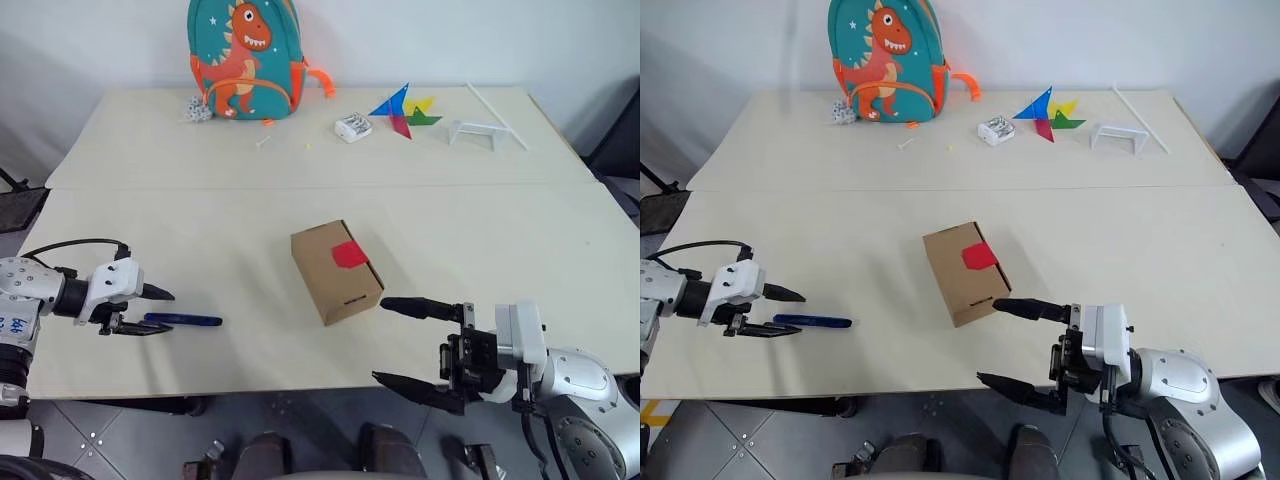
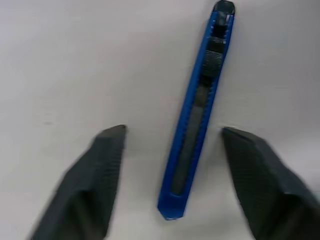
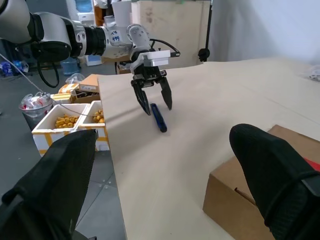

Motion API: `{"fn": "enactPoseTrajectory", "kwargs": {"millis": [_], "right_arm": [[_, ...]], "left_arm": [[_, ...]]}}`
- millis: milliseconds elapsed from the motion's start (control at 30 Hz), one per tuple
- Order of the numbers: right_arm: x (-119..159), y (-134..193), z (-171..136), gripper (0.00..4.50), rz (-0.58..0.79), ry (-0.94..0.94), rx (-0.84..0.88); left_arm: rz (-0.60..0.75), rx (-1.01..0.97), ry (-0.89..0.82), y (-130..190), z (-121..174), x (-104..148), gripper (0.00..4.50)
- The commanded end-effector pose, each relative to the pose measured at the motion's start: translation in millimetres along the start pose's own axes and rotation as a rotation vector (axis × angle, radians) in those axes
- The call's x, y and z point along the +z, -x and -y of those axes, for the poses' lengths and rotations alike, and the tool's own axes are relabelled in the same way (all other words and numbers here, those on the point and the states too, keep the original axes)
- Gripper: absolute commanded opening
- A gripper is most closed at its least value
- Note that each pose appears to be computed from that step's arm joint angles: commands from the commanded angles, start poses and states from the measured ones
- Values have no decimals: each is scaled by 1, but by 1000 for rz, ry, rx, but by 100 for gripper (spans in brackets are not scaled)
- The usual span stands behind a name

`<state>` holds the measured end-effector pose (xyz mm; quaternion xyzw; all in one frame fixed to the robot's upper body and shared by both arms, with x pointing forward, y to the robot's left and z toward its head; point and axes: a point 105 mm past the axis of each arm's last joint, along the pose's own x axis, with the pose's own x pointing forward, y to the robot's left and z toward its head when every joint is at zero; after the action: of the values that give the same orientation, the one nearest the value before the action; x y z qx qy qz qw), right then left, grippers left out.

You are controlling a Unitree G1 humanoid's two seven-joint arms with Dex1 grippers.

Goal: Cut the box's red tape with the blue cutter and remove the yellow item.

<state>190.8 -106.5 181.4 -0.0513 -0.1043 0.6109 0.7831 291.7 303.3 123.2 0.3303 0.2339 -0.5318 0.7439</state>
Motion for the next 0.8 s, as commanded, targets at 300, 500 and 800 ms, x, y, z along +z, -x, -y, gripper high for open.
{"fn": "enactPoseTrajectory", "kwargs": {"millis": [300,500,800], "right_arm": [[11,-1,-3,450,18,52,11],[6,6,0,450,-31,38,-12],[-10,39,-7,450,-256,-68,-91]], "left_arm": [[-52,-94,25,-15,21,-20,41],[29,-62,-78,-21,11,21,41],[48,-181,-298,-82,59,117,41]]}}
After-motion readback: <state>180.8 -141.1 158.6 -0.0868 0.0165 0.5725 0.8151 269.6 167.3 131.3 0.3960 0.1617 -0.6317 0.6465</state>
